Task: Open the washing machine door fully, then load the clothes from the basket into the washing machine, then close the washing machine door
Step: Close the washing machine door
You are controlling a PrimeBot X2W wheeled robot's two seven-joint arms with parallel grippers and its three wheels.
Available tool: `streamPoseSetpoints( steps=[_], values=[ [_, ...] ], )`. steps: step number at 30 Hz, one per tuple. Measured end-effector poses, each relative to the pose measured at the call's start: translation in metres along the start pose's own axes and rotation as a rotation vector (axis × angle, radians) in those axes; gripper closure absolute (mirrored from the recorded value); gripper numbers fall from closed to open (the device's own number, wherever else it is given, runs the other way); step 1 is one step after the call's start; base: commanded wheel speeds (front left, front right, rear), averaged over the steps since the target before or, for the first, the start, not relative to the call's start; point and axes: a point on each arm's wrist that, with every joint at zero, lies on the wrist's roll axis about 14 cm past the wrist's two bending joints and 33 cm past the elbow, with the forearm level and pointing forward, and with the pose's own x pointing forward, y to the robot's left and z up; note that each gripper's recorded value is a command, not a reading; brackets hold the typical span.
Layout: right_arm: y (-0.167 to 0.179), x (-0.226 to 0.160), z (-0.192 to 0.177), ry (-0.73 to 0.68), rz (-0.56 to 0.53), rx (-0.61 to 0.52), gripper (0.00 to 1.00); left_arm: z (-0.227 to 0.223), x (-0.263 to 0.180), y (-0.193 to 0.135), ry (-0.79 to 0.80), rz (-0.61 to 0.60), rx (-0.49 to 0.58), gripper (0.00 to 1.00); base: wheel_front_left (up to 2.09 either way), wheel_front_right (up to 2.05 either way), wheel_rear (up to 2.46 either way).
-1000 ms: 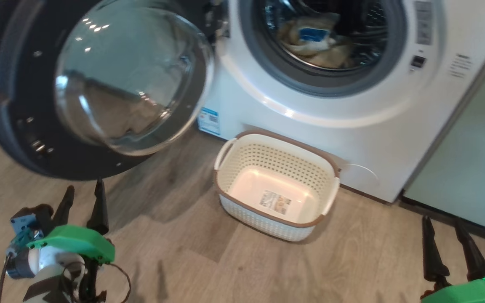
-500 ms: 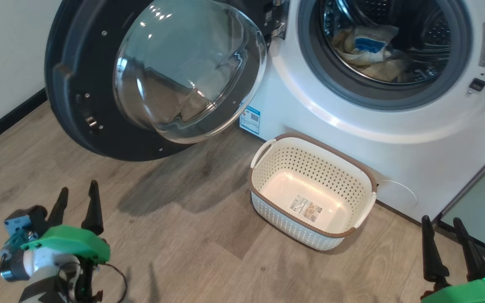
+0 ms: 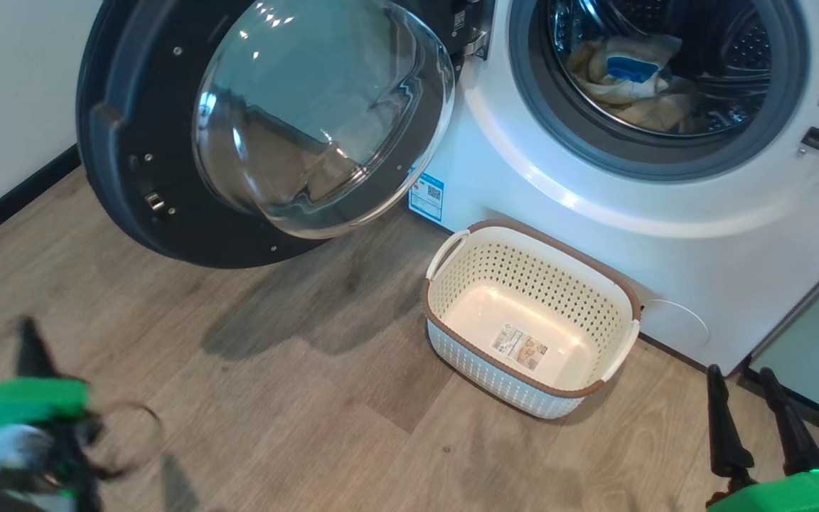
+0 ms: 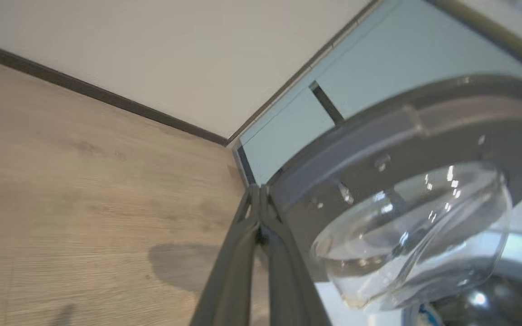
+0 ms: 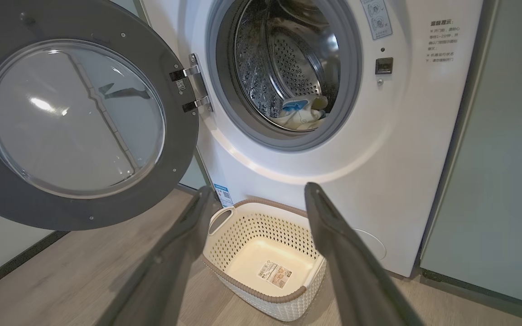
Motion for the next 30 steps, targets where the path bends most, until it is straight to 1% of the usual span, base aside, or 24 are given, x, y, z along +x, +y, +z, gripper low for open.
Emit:
streamPoseSetpoints(
  steps=[2,8,14,16,20,27,30],
  values=[
    [-0.001,-0.001,-0.001,0.002,-0.002,0.001,0.0,0.014,0.01,0.006,-0.042,0.039,-0.116,1.0,0.0,0.0,0.0],
    [-0.002,-0.003,-0.004,0.01,-0.007,0.004,0.0,0.049,0.041,0.017,-0.087,0.099,-0.365,1.0,0.0,0.0,0.0],
    [-0.005,-0.004,-0.006,0.019,-0.011,0.003,0.0,0.078,0.076,0.014,-0.073,0.137,-0.512,1.0,0.0,0.0,0.0],
    [-0.007,-0.004,-0.009,0.026,-0.012,0.002,0.0,0.092,0.089,0.006,-0.079,0.141,-0.543,1.0,0.0,0.0,0.0],
    [-0.014,-0.004,-0.013,0.041,-0.019,-0.002,0.0,0.109,0.114,-0.019,-0.054,0.11,-0.603,1.0,0.0,0.0,0.0],
    [-0.027,-0.002,-0.019,0.056,-0.037,-0.004,0.0,0.096,0.137,-0.045,0.089,0.089,-0.571,1.0,0.0,0.0,0.0],
    [-0.033,-0.002,-0.022,0.064,-0.042,-0.008,0.0,0.094,0.147,-0.055,0.124,0.084,-0.582,1.0,0.0,0.0,0.0]
  ],
)
